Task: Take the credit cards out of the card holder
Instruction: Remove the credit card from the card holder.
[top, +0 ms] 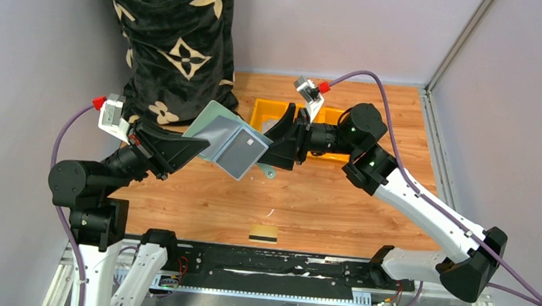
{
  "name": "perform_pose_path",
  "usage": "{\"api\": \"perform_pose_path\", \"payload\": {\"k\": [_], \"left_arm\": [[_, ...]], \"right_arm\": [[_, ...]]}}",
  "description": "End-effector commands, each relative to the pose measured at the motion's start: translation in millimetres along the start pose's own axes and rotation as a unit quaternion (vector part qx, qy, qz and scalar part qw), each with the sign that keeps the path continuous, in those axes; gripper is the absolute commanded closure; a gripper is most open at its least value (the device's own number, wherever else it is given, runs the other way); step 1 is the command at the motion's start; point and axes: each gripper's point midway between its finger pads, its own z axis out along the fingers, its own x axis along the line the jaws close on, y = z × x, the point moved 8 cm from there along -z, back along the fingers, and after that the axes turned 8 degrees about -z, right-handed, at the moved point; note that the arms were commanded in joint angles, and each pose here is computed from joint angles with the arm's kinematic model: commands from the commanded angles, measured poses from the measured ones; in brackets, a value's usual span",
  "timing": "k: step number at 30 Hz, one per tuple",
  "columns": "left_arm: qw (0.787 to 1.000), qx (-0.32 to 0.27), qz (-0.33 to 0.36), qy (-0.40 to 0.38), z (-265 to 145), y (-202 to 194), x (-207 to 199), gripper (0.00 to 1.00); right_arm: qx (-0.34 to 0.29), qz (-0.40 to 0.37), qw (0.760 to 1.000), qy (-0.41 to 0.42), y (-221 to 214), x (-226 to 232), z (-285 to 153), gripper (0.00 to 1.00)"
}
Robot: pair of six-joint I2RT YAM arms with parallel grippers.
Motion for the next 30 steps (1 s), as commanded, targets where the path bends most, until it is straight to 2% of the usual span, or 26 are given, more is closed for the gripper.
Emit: {"api": "perform_pose_path", "payload": {"k": [1, 4, 7, 13, 17, 26, 30], "left_arm": [[1.0, 0.005, 0.021, -0.01, -1.6, 0.2, -5.8, 1.0], [1.0, 0.005, 0.02, -0.007, -1.1, -0.7, -2.1, 1.0], [1.0, 0.006, 0.02, -0.007, -0.9, -1.0, -1.2, 1.0], [1.0, 0.012, 0.018, -0.01, -1.5, -3.2, -0.1, 1.0], [0.999, 0.022, 0.018, -0.015, -3.4, -6.4, -1.3, 1.0], [0.999, 0.031, 0.015, -0.02, -5.1, -10.1, -1.3, 1.0], [0.999, 0.027, 0.015, -0.02, -5.5, -9.8, -2.4, 1.0]], "right_arm": [[-0.032, -0.005, 0.999, 0.018, 18.4, 4.2, 4.1, 0.43], [-0.033, 0.001, 0.999, 0.038, 20.8, 6.1, 9.4, 0.32], [-0.039, -0.002, 0.998, 0.047, 25.4, 9.3, 15.9, 0.27], [-0.066, 0.021, 0.998, -0.013, 36.0, -0.4, 36.6, 0.24], [-0.076, 0.015, 0.997, -0.022, 35.2, -1.1, 44.8, 0.23], [-0.072, -0.003, 0.997, -0.01, 36.5, 6.8, 52.8, 0.23], [-0.073, -0.003, 0.997, -0.015, 34.9, 6.5, 51.9, 0.37]]}}
